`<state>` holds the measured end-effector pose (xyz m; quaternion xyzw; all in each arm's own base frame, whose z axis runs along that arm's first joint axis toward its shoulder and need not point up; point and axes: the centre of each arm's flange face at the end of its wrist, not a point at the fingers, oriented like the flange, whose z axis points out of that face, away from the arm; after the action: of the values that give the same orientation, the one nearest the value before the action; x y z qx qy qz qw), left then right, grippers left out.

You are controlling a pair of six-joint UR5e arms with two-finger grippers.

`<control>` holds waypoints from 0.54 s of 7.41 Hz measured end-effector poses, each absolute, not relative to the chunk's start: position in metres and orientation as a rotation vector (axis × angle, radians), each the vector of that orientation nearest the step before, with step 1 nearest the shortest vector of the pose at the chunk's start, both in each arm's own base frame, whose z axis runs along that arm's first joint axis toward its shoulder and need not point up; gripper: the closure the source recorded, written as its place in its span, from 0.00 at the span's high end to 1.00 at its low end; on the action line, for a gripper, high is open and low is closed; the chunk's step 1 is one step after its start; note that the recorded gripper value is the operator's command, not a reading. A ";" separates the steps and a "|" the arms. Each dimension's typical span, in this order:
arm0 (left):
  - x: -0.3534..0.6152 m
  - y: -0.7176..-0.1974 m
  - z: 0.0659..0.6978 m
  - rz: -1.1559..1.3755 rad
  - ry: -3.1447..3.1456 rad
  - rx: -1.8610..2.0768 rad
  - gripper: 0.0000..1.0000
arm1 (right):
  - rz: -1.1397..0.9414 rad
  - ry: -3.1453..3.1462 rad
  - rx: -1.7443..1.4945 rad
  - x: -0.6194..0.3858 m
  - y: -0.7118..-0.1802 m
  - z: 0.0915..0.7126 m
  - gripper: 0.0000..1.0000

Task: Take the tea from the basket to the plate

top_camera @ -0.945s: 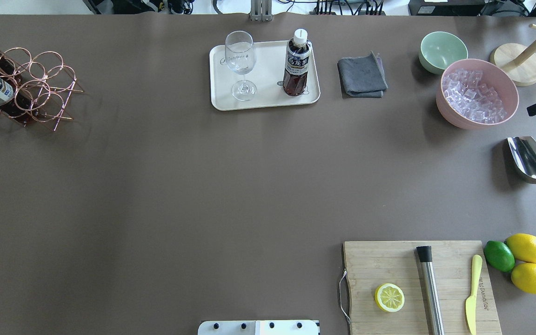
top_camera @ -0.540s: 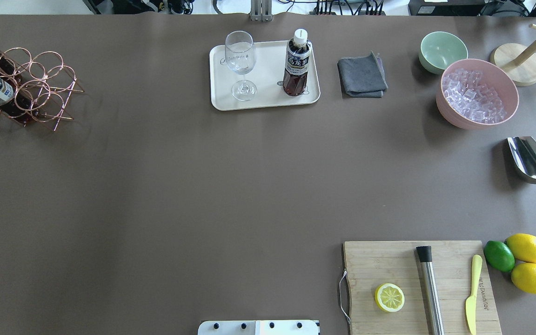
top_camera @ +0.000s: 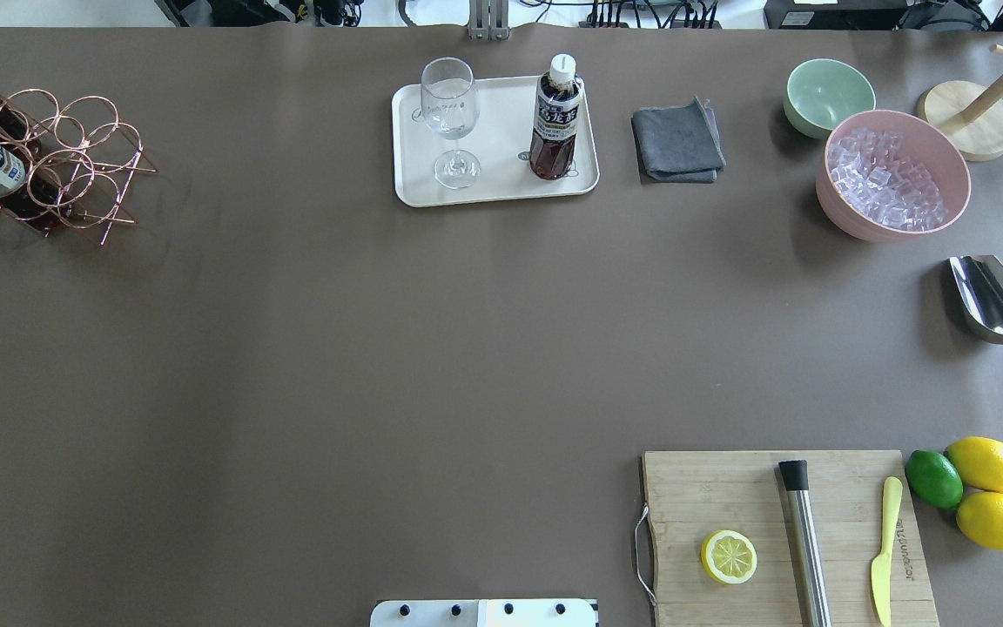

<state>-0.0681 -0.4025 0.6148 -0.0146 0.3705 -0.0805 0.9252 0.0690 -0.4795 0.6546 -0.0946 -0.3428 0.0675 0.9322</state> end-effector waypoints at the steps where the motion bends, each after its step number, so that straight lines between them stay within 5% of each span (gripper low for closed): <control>1: -0.069 -0.402 0.615 -0.167 0.760 -0.030 0.99 | 0.152 -0.701 -0.212 0.074 -0.467 0.664 1.00; 4: -0.071 -0.400 0.615 -0.173 0.765 -0.029 0.99 | 0.171 -0.704 -0.230 0.078 -0.430 0.672 1.00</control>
<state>-0.0709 -0.4004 0.6150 -0.0139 0.3726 -0.0842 0.9241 0.0778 -0.4301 0.6723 -0.1123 -0.3438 0.0833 0.9286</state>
